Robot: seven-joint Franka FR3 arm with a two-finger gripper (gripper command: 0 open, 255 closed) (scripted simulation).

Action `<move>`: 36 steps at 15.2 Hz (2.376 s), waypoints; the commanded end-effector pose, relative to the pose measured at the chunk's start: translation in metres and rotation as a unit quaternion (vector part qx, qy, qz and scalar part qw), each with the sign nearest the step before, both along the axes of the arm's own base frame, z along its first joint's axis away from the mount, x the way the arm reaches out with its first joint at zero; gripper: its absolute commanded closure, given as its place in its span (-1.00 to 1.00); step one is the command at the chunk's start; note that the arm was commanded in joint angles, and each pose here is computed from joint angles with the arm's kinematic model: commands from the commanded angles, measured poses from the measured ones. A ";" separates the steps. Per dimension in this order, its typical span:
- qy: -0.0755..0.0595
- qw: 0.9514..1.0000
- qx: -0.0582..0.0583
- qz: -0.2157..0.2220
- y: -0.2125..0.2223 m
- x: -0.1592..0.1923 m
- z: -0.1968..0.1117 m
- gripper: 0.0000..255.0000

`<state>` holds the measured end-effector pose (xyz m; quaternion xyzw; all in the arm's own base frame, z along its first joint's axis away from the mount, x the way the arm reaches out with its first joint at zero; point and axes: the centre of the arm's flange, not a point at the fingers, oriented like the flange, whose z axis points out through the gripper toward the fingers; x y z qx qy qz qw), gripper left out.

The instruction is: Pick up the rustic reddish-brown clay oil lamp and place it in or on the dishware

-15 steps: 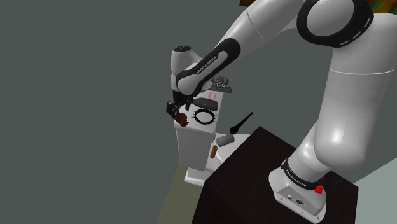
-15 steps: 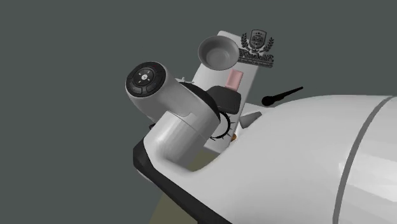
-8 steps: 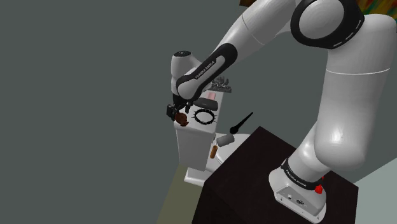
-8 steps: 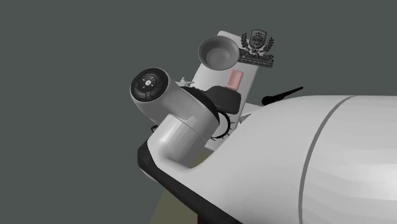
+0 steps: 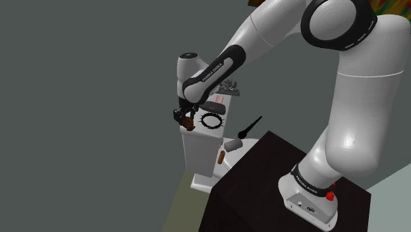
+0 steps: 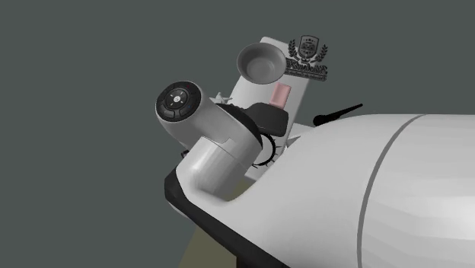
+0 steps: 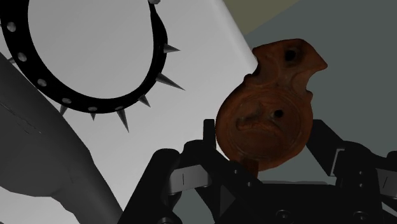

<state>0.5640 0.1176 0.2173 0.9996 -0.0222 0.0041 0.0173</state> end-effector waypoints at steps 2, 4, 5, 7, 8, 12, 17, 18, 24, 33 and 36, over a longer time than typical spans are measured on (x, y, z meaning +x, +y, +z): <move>0.000 1.000 0.000 0.000 0.000 0.000 0.000 1.00; 0.000 1.000 0.000 0.000 0.000 0.000 0.000 1.00; 0.000 1.000 0.000 0.000 0.000 0.000 0.000 1.00; 0.000 1.000 0.000 0.000 0.000 0.000 0.010 1.00; 0.000 1.000 0.000 0.000 0.000 0.000 0.015 1.00; 0.000 1.000 0.000 0.000 0.000 0.000 0.036 1.00; 0.000 1.000 0.000 0.000 0.000 0.000 0.063 1.00; 0.000 1.000 0.000 0.000 0.000 0.000 0.068 1.00; 0.000 1.000 0.000 0.000 0.000 0.000 0.100 1.00; 0.000 1.000 0.000 0.000 -0.059 0.030 0.121 1.00; 0.000 1.000 0.000 0.000 -0.094 0.049 0.122 1.00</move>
